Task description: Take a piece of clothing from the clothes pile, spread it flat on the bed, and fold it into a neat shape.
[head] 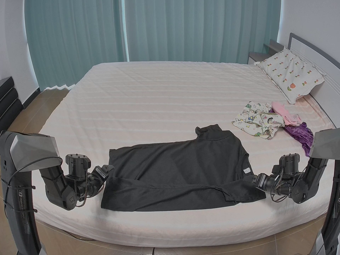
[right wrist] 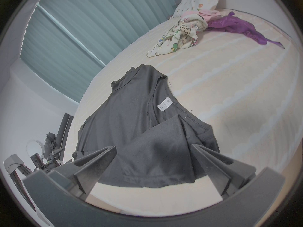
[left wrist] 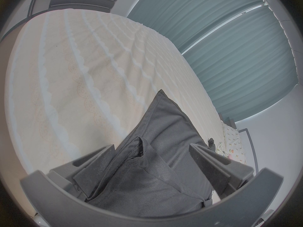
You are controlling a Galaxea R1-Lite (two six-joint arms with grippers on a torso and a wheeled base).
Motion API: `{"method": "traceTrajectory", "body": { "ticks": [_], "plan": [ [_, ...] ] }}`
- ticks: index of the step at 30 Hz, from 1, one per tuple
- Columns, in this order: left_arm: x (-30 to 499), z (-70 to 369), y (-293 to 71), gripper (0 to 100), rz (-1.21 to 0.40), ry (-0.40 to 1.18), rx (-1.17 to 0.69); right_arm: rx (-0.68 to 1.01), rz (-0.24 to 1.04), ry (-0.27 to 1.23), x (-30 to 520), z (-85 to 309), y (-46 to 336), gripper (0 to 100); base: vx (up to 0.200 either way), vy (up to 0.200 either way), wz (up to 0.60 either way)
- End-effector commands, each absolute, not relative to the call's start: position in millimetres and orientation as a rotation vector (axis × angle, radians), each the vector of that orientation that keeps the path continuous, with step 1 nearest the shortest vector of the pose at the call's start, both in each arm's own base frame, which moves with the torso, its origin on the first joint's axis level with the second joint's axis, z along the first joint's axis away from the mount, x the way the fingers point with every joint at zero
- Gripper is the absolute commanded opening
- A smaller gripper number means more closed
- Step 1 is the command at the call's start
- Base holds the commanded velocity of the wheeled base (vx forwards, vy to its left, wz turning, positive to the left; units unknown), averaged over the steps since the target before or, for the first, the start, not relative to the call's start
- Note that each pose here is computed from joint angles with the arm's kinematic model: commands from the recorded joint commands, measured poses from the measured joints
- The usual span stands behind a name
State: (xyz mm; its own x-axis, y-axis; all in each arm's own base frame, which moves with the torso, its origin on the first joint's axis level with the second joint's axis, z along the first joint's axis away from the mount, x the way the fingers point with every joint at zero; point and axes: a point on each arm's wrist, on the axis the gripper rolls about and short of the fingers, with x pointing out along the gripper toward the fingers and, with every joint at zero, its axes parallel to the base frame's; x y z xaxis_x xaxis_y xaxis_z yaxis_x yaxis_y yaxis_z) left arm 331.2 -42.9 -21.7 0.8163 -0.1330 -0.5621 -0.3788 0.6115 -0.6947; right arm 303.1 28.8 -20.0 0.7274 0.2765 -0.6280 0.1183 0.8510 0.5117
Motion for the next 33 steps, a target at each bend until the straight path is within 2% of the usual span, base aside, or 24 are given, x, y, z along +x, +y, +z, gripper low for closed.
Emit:
{"method": "traceTrajectory", "body": {
  "ticks": [1, 9, 10, 33],
  "plan": [
    [331, -21, -43, 100, 0.151, 0.619, -0.918, 0.573, 0.078, 0.792, 315, -42, 26, 100, 0.000, 0.000, 0.00],
    [331, -22, -43, 100, 0.152, 0.620, -0.917, 0.588, 0.080, 0.788, 321, -46, 29, 100, 0.000, 0.000, 0.00],
    [331, -22, -43, 100, 0.152, 0.620, -0.917, 0.592, 0.079, 0.787, 322, -47, 29, 0, 0.000, 0.000, 0.00],
    [331, -22, -43, 100, 0.154, 0.621, -0.917, 0.609, 0.010, 0.697, 329, -42, 10, 0, 0.000, 0.000, 0.00]
  ]
}}
